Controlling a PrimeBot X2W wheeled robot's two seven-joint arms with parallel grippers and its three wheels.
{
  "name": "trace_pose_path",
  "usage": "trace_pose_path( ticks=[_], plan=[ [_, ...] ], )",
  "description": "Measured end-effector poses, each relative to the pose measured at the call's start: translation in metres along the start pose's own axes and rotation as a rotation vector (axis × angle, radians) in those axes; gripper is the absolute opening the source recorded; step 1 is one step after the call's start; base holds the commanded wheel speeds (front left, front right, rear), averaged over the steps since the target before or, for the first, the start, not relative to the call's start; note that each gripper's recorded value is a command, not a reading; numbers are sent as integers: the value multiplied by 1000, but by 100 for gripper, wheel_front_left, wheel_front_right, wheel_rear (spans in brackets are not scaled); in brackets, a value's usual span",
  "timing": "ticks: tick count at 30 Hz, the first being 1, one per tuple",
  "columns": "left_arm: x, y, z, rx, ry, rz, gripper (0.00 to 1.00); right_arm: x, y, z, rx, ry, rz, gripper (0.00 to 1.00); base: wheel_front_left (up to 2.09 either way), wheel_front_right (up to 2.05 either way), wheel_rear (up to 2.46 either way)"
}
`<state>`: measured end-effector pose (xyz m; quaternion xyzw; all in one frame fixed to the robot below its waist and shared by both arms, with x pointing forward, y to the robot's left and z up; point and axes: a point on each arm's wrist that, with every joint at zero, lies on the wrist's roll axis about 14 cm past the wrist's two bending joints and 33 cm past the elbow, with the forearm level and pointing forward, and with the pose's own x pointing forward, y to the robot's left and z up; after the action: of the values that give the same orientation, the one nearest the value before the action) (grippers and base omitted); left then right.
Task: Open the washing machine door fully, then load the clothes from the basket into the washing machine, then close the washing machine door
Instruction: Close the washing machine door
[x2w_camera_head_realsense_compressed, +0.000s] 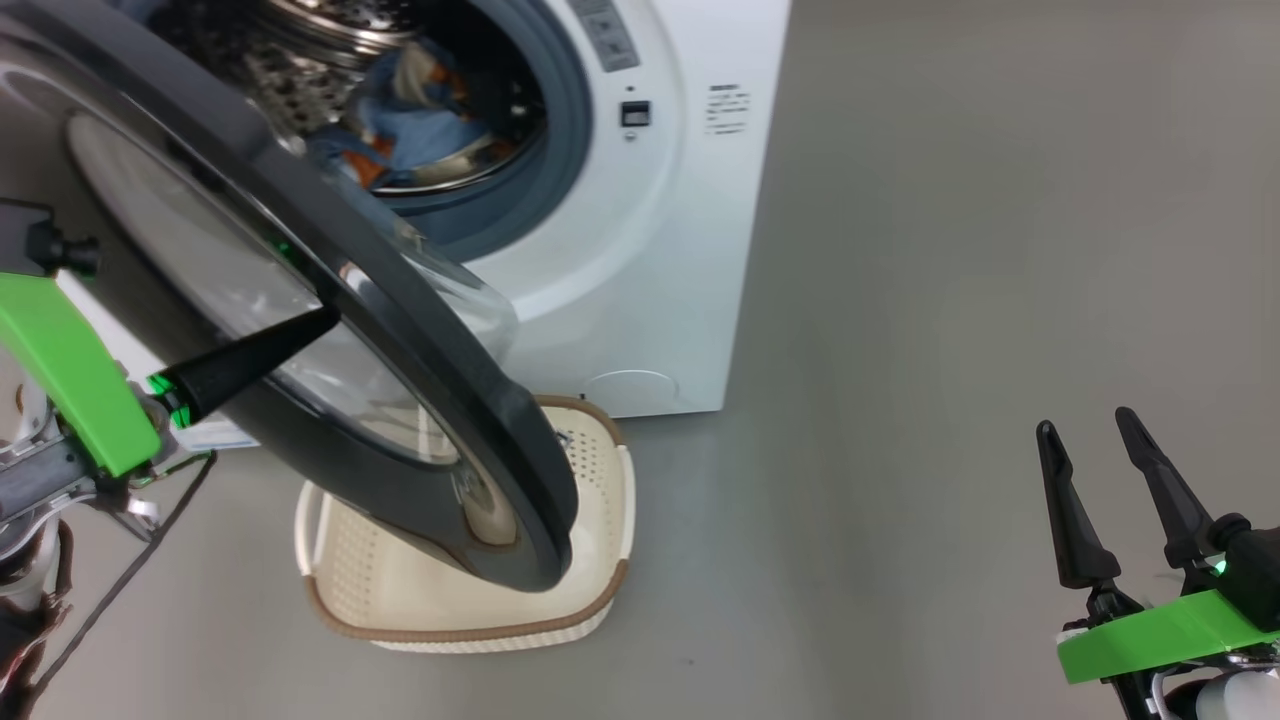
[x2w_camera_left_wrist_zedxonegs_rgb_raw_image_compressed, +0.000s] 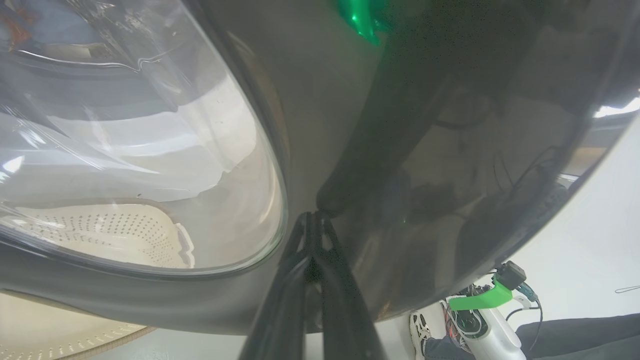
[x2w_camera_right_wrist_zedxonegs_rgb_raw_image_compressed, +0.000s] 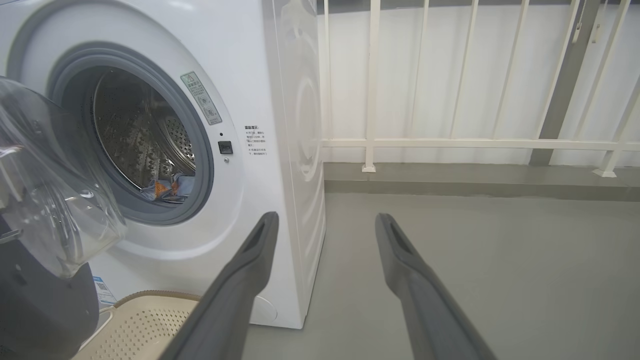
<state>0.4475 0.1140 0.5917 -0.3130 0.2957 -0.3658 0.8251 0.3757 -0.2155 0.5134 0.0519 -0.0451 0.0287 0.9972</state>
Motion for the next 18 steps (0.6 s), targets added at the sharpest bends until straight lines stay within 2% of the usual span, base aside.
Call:
trace_pose_path(
  ticks=[8, 18],
  plan=[
    [16, 2, 2, -3, -3, -8, 0, -9, -13, 3, -8, -3, -44, 100, 0, 0, 0],
    [1, 3, 2, -8, -42, 11, 0, -4, -3, 5, -6, -12, -9, 100, 0, 0, 0]
  ],
)
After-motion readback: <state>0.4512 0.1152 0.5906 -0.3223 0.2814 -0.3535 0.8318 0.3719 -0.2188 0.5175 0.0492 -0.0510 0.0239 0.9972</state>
